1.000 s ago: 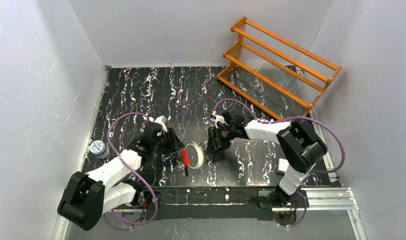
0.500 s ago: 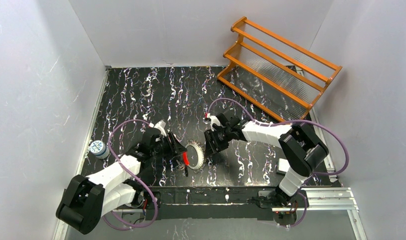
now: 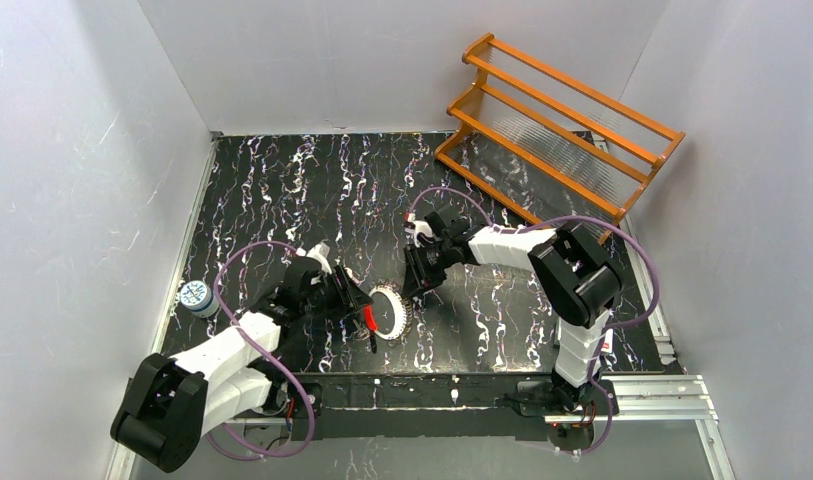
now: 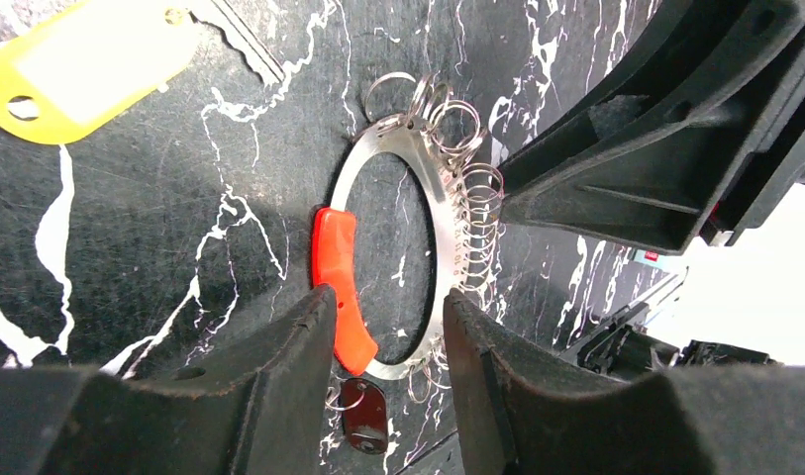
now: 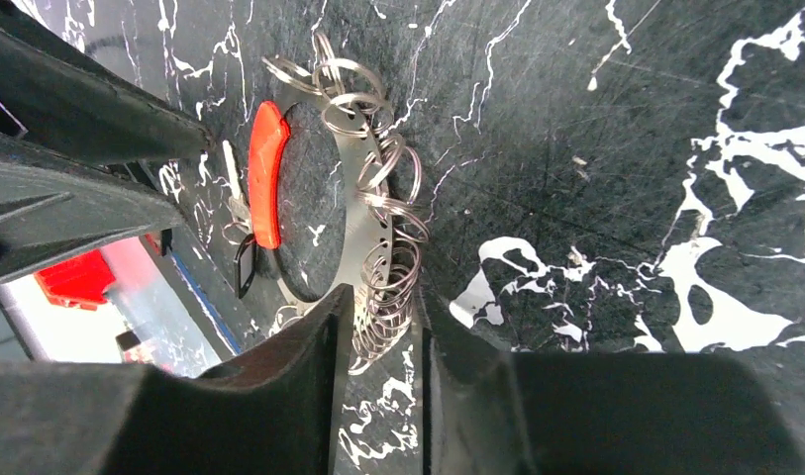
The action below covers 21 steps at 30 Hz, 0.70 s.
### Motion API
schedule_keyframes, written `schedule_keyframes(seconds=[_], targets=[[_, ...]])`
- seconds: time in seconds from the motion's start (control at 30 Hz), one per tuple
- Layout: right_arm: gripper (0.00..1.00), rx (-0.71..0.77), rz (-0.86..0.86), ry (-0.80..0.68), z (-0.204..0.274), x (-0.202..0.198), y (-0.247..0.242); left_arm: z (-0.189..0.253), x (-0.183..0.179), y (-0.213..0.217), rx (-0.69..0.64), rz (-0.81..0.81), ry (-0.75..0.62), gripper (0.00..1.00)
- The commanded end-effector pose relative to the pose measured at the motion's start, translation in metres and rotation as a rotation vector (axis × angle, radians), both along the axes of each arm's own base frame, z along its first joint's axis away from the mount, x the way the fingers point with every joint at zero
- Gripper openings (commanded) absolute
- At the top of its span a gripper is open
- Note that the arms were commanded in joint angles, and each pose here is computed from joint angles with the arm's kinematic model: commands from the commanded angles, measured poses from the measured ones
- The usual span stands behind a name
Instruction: Put the keys on the keyring
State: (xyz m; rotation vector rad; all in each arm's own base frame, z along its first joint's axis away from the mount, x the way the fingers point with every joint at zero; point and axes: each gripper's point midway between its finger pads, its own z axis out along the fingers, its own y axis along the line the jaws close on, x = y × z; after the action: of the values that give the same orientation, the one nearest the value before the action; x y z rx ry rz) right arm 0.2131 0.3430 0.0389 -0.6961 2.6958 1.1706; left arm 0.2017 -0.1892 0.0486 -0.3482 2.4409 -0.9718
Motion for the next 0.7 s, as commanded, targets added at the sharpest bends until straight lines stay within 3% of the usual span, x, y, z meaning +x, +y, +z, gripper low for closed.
schedule_keyframes(seconds=[0.0, 0.23, 0.33, 0.47, 0.67], targets=[[0.32, 0.053, 0.008, 0.03, 0.011, 0.003, 0.014, 0.012, 0.008, 0.003, 0.044, -0.008, -0.039, 0.42], [0.07, 0.051, 0.012, 0.098, 0.006, -0.018, 0.003, 0.013, 0.013, 0.003, 0.073, -0.018, -0.04, 0.42], [0.06, 0.059, 0.021, 0.115, 0.007, -0.027, -0.002, 0.013, 0.015, 0.003, 0.088, -0.025, -0.039, 0.42], [0.1, 0.063, 0.02, 0.092, 0.016, -0.029, -0.006, 0.014, 0.017, 0.004, 0.101, -0.032, -0.041, 0.42], [0.32, 0.077, -0.009, 0.057, 0.03, -0.023, -0.013, 0.015, 0.023, 0.008, 0.144, -0.03, -0.065, 0.42]])
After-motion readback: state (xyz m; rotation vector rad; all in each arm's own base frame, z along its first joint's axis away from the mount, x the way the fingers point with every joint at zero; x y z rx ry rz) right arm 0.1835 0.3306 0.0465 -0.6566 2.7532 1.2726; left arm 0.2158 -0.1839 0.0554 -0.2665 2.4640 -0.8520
